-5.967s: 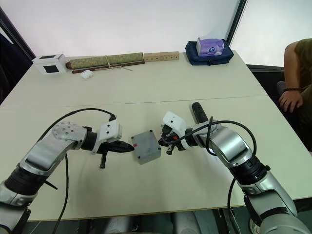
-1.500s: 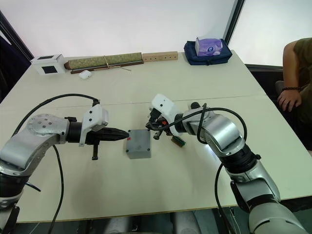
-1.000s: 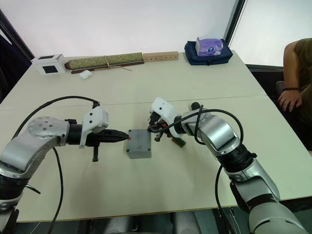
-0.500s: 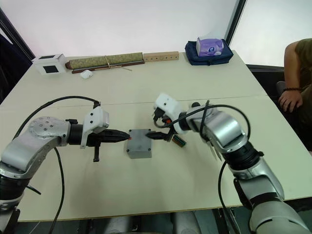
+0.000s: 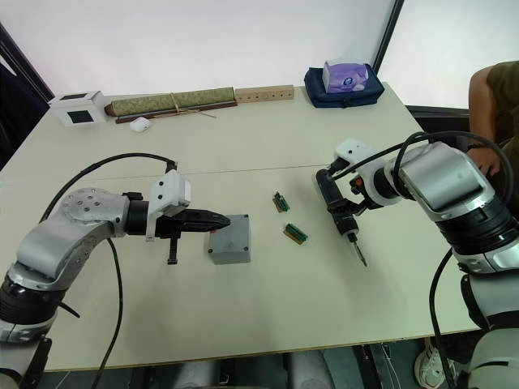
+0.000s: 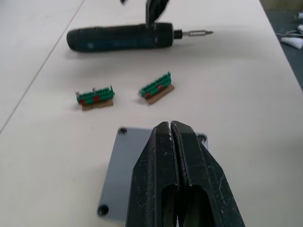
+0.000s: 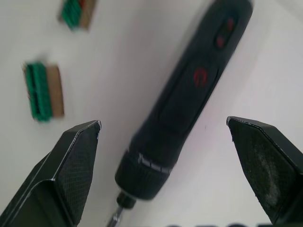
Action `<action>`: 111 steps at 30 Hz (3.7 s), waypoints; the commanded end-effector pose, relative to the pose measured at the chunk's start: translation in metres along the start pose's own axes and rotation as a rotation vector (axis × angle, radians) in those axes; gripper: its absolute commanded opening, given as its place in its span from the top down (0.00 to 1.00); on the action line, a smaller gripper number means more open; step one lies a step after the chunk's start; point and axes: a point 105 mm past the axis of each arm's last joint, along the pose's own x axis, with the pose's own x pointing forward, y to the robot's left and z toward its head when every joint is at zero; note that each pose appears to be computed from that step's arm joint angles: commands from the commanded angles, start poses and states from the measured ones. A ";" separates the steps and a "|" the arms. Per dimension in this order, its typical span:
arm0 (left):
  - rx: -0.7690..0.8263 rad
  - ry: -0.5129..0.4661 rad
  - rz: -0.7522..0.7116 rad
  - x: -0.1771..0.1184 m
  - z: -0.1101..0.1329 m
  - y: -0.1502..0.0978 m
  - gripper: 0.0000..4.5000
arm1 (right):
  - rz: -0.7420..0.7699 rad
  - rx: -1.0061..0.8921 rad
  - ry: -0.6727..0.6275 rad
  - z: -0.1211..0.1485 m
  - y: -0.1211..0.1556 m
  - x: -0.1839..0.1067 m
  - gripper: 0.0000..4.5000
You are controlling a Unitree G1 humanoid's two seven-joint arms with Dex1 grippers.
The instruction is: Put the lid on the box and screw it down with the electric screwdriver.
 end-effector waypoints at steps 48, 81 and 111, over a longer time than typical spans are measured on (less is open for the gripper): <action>-0.073 0.053 -0.060 0.009 -0.030 -0.001 1.00 | 0.259 -0.125 -1.309 0.125 0.103 -0.068 0.62; -0.087 0.144 -0.036 0.007 -0.054 0.005 1.00 | 0.313 -0.108 -1.398 0.102 0.146 -0.019 0.62; -0.101 0.177 -0.047 0.010 -0.066 0.000 1.00 | 0.322 -0.112 -1.176 0.080 0.150 0.030 0.62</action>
